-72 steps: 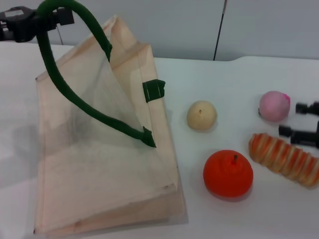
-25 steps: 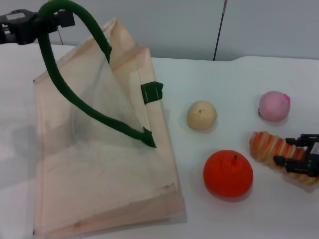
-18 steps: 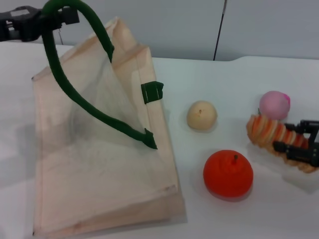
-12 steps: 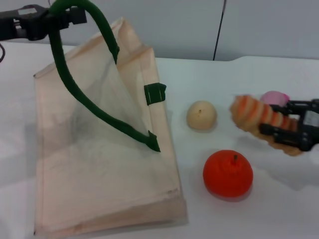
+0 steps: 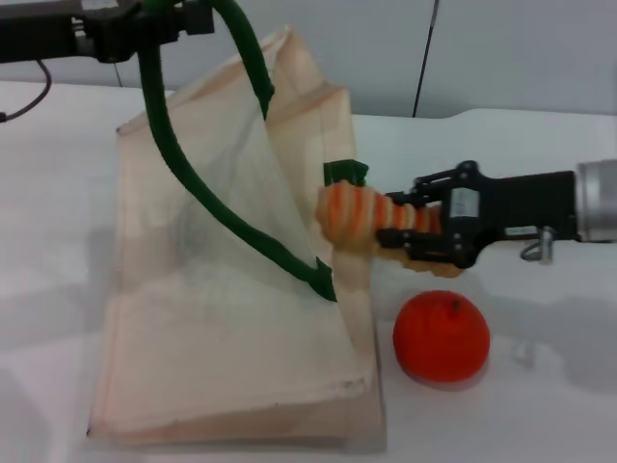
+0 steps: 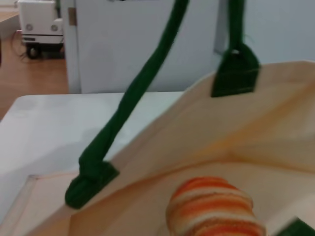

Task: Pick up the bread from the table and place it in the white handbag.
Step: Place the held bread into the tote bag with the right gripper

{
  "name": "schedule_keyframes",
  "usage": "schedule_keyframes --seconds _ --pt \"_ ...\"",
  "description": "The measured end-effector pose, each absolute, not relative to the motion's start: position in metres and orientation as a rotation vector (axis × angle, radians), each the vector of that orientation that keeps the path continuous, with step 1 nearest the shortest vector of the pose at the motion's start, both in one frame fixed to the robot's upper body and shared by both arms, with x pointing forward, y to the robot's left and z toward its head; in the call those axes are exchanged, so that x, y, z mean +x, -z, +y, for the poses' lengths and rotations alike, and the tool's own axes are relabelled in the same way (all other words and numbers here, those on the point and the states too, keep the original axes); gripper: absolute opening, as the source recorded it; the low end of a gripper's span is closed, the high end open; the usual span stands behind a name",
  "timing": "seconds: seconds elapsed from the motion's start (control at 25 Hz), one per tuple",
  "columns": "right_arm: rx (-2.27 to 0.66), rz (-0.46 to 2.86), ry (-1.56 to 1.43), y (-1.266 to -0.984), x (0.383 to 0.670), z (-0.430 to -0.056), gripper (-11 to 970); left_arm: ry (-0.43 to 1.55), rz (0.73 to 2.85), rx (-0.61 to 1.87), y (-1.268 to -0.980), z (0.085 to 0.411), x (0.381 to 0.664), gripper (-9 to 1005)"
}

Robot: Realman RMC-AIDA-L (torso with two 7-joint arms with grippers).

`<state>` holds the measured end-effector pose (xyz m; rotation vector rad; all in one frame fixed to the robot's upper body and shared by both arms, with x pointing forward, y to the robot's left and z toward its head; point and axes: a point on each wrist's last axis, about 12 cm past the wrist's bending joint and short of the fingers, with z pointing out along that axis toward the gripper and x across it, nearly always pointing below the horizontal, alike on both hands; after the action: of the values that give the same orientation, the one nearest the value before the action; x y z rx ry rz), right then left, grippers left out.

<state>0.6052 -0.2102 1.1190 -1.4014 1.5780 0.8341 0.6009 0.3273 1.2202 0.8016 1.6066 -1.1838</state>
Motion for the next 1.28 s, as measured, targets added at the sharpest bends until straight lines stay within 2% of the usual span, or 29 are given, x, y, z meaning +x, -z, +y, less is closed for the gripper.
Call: schedule_keyframes --seconds 0.36,0.72,1.0,1.28 --pt "-1.472 1.522 -0.895 -1.129 0.615 -0.166 397 1.211 1.592 0.818 -1.221 0.319 0.604 16" --pt "-1.427 1.579 -0.826 -1.121 0.627 -0.134 329 1.213 1.580 0.827 -1.223 0.315 0.606 16" --pt "-1.428 1.573 -0.849 -1.121 0.625 -0.128 298 1.212 1.575 0.827 -1.224 0.315 0.607 16" --pt "-1.418 1.578 -0.851 -1.120 0.625 -0.129 344 1.210 1.574 0.818 -1.223 0.316 0.606 16"
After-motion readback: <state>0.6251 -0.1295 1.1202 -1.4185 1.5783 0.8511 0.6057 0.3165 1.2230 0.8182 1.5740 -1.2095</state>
